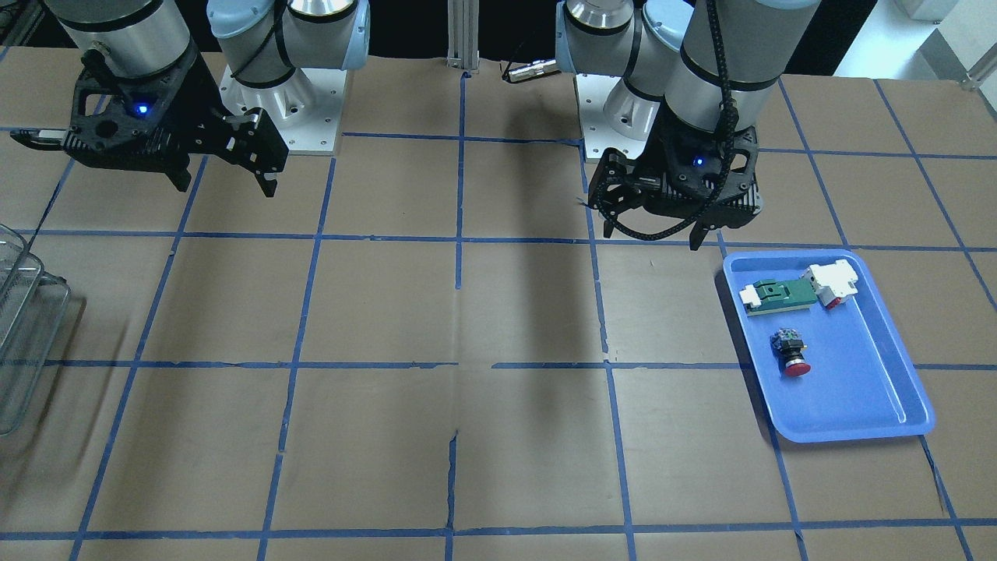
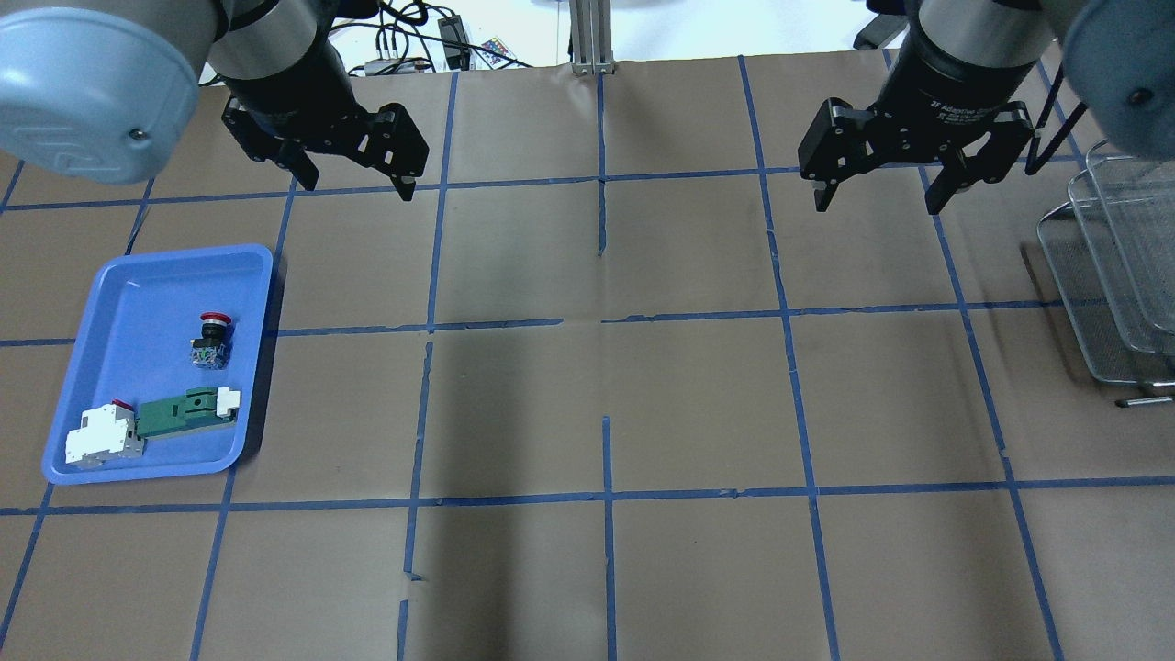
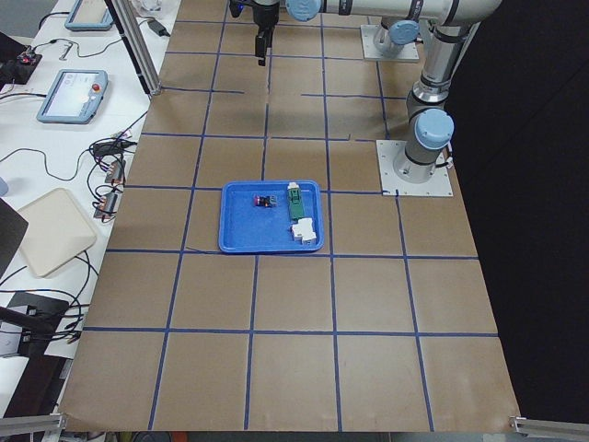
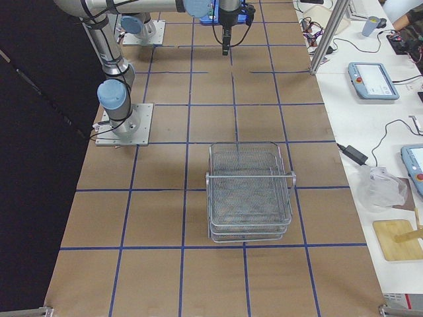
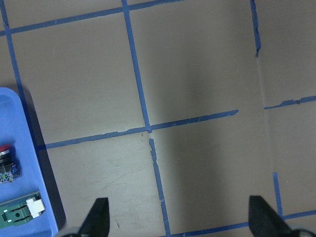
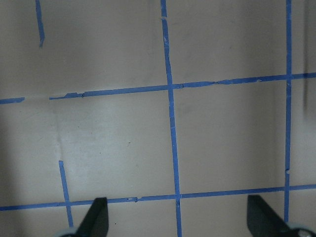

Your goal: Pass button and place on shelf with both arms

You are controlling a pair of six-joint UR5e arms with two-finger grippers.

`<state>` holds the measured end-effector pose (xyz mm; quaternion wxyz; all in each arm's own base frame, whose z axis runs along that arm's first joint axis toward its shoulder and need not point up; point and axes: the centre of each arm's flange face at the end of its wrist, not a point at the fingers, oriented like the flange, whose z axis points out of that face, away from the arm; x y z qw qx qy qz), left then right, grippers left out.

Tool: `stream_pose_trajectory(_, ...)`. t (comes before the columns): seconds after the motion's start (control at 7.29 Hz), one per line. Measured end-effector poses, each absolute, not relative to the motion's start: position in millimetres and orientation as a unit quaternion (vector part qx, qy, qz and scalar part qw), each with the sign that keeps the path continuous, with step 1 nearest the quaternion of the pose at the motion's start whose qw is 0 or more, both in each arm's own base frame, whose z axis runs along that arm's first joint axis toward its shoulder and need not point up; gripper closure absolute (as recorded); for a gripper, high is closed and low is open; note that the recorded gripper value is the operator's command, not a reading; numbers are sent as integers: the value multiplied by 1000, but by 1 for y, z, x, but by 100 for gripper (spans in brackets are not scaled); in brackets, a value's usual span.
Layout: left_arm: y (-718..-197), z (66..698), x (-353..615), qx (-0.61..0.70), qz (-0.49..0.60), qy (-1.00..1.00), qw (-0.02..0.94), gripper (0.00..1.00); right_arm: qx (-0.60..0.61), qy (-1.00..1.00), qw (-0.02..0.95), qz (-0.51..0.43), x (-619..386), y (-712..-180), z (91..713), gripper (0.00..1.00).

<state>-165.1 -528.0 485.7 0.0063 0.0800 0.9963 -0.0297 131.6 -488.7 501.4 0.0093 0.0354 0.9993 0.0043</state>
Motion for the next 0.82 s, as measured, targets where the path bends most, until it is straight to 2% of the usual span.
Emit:
stream_pose_trajectory(0.41, -541, 431, -104, 26, 16, 1000, 4, 0, 35, 999, 10, 5, 132, -488, 501, 0)
stream_pose_trajectory(0.82, -565, 337, -22, 1, 27, 1000, 1, 0, 35, 999, 10, 5, 132, -488, 501, 0)
